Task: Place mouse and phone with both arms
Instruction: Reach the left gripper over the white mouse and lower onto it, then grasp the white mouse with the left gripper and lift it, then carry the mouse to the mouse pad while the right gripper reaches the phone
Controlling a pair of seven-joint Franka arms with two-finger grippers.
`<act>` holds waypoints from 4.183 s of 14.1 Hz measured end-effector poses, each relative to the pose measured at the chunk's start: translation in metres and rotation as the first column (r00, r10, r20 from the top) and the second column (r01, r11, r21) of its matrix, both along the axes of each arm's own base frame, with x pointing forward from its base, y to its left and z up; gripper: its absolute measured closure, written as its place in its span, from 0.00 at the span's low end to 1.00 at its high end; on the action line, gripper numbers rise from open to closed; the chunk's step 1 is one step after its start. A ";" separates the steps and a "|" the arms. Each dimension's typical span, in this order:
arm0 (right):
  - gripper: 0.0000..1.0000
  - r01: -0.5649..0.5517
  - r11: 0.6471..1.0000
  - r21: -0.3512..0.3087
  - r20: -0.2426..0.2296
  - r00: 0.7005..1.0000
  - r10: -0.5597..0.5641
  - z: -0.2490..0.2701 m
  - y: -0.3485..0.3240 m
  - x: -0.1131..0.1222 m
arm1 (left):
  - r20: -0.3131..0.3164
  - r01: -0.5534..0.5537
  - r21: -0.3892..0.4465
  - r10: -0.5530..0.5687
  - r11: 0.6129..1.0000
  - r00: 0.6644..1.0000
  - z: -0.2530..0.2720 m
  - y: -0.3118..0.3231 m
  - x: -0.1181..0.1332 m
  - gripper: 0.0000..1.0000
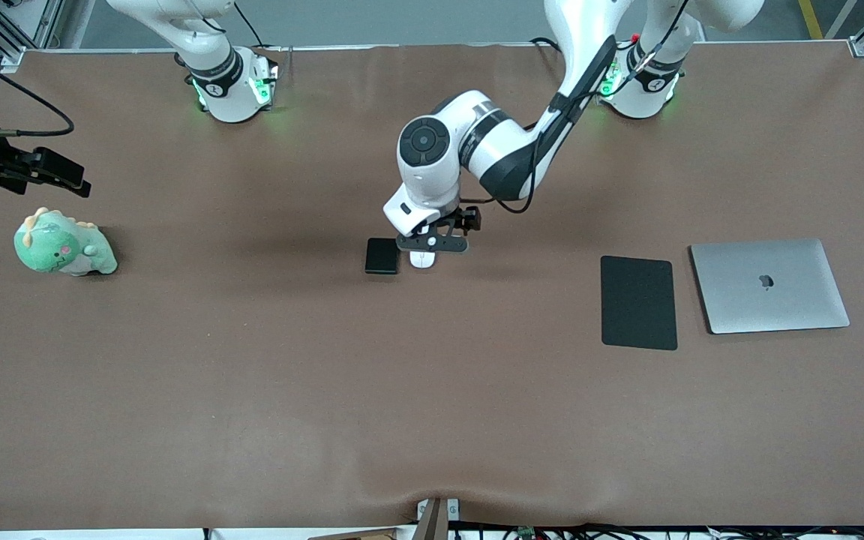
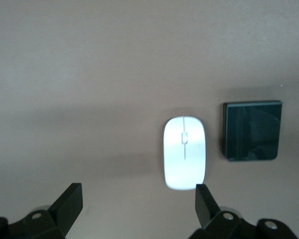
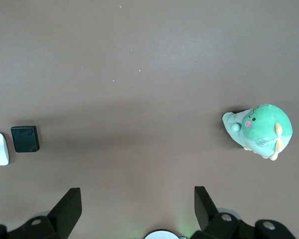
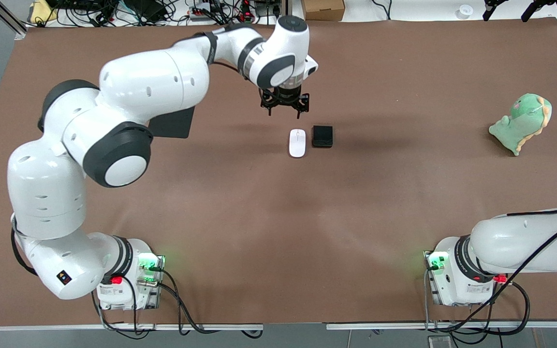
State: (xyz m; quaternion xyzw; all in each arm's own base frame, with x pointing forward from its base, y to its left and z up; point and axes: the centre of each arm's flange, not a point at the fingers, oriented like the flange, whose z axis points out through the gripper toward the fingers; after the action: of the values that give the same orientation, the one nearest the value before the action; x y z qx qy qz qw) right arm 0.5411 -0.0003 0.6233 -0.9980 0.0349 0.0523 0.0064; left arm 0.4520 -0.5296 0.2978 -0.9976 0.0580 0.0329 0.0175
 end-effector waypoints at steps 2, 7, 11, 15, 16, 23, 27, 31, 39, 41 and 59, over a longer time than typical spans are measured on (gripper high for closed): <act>0.00 0.000 1.000 0.000 -0.002 1.000 0.000 -0.001 0.000 0.001 | 0.021 0.001 -0.025 0.000 1.000 1.000 -0.018 0.001 -0.003 0.00; 0.00 -0.001 1.000 0.002 -0.011 1.000 0.001 -0.006 0.000 0.003 | 0.037 0.025 -0.046 -0.023 0.999 0.999 -0.041 -0.007 -0.019 0.00; 0.00 -0.003 1.000 0.003 -0.022 1.000 0.003 -0.012 0.001 0.007 | 0.036 0.036 -0.047 -0.034 0.998 0.999 -0.070 -0.012 -0.025 0.00; 0.00 -0.003 1.000 0.004 -0.026 1.000 0.003 -0.016 0.001 0.010 | 0.033 0.045 -0.044 -0.043 0.998 0.999 -0.090 -0.016 -0.031 0.00; 0.00 -0.003 1.000 0.004 -0.023 1.000 0.003 -0.017 0.001 0.012 | 0.032 0.045 -0.044 -0.044 0.998 0.999 -0.093 -0.016 -0.031 0.00; 0.00 -0.008 1.000 0.008 -0.053 0.999 0.008 -0.042 0.003 0.028 | 0.022 0.042 -0.032 -0.041 0.999 0.999 -0.119 -0.023 -0.039 0.00; 0.00 -0.032 0.999 0.013 -0.109 0.994 0.033 -0.086 0.017 0.049 | 0.028 0.042 -0.039 -0.041 0.998 0.999 -0.125 -0.025 -0.039 0.00; 0.00 -0.046 0.999 0.015 -0.101 0.994 0.047 -0.102 0.026 0.060 | 0.038 0.021 -0.039 -0.020 0.999 0.999 -0.126 -0.027 -0.038 0.28; 0.00 -0.051 0.999 0.016 -0.110 0.993 0.053 -0.108 0.029 0.063 | 0.075 -0.085 -0.062 0.090 0.994 0.993 -0.101 -0.031 -0.021 0.38; 0.00 -0.055 0.998 0.016 -0.110 0.992 0.056 -0.109 0.031 0.063 | 0.091 -0.122 -0.060 0.127 0.991 0.988 -0.071 -0.024 -0.007 0.38; 0.00 -0.040 0.997 0.064 -0.097 0.994 0.046 -0.146 0.184 0.062 | 0.007 -0.264 0.045 0.264 0.963 0.965 0.064 0.257 0.146 0.38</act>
State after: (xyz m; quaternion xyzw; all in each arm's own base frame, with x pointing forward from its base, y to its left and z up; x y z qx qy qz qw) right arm 0.6026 0.1839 0.4769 -0.9941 0.0120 0.1027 0.0342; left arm 0.5984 -0.2726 0.3614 -0.9958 -0.0761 0.0361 0.0358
